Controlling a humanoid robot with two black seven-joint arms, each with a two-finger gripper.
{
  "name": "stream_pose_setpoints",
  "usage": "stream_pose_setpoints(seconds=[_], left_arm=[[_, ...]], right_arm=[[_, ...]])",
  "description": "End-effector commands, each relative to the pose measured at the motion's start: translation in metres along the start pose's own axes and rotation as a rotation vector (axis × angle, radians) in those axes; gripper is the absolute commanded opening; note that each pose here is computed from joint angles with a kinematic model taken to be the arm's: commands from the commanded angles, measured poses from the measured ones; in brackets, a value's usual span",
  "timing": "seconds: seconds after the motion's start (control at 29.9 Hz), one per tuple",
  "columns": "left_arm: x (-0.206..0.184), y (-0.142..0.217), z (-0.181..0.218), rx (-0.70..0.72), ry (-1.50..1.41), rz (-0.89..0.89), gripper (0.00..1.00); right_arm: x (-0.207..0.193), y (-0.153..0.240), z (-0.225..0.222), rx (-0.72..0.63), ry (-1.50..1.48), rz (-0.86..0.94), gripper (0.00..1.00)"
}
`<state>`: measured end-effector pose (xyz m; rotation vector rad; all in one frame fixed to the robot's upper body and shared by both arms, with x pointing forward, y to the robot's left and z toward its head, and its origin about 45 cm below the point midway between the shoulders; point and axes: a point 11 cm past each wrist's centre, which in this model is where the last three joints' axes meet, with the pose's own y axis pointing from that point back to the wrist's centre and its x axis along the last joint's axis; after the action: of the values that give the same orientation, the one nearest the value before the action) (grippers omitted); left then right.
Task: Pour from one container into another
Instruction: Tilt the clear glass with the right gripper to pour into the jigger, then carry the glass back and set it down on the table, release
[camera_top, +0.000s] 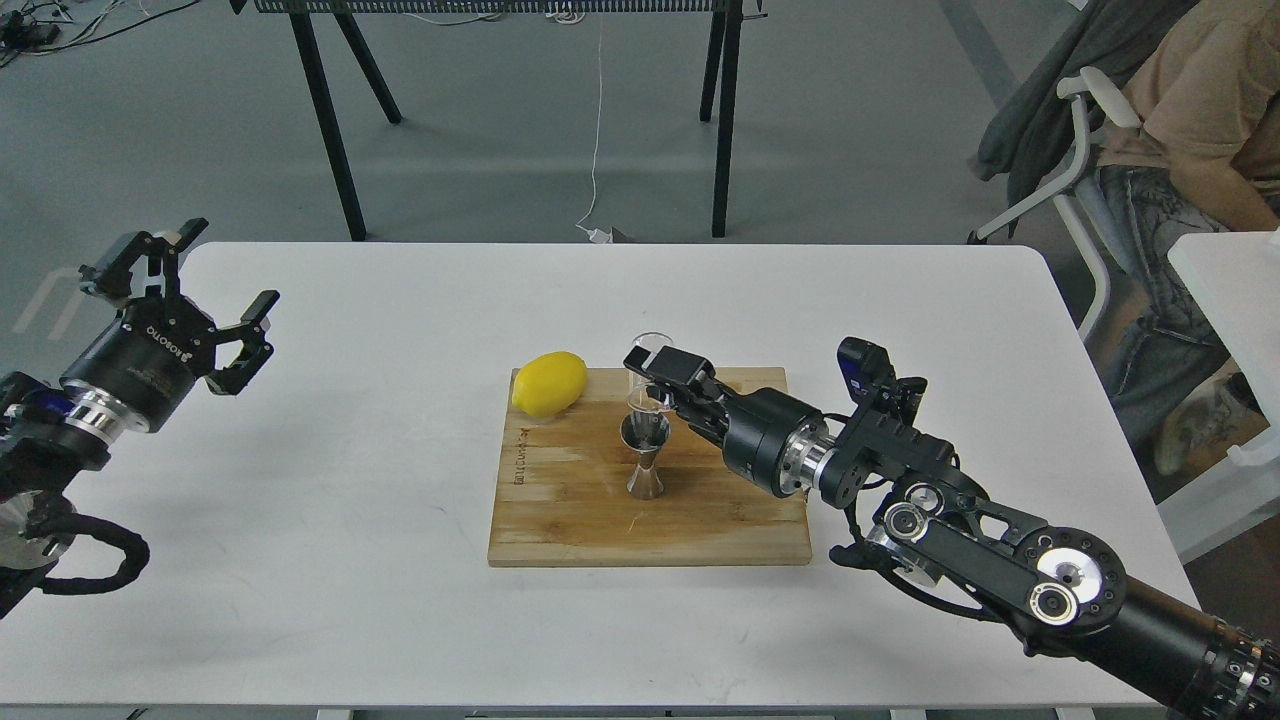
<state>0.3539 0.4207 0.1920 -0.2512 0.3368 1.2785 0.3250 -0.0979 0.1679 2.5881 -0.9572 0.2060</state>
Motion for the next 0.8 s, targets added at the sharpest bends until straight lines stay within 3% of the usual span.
stream_pose_setpoints(seconds=[0.0,0.77], left_arm=[[0.0,0.0,-0.0001,0.0,0.0,0.0,0.92],[0.0002,-0.0004,0.0014,-0.003,-0.002,0.0,0.92]], right_arm=[[-0.0021,-0.0008,0.0023,-0.009,0.016,-0.009,0.39],[0.0047,-0.0016,-0.0004,-0.004,-0.04,0.013,0.39]])
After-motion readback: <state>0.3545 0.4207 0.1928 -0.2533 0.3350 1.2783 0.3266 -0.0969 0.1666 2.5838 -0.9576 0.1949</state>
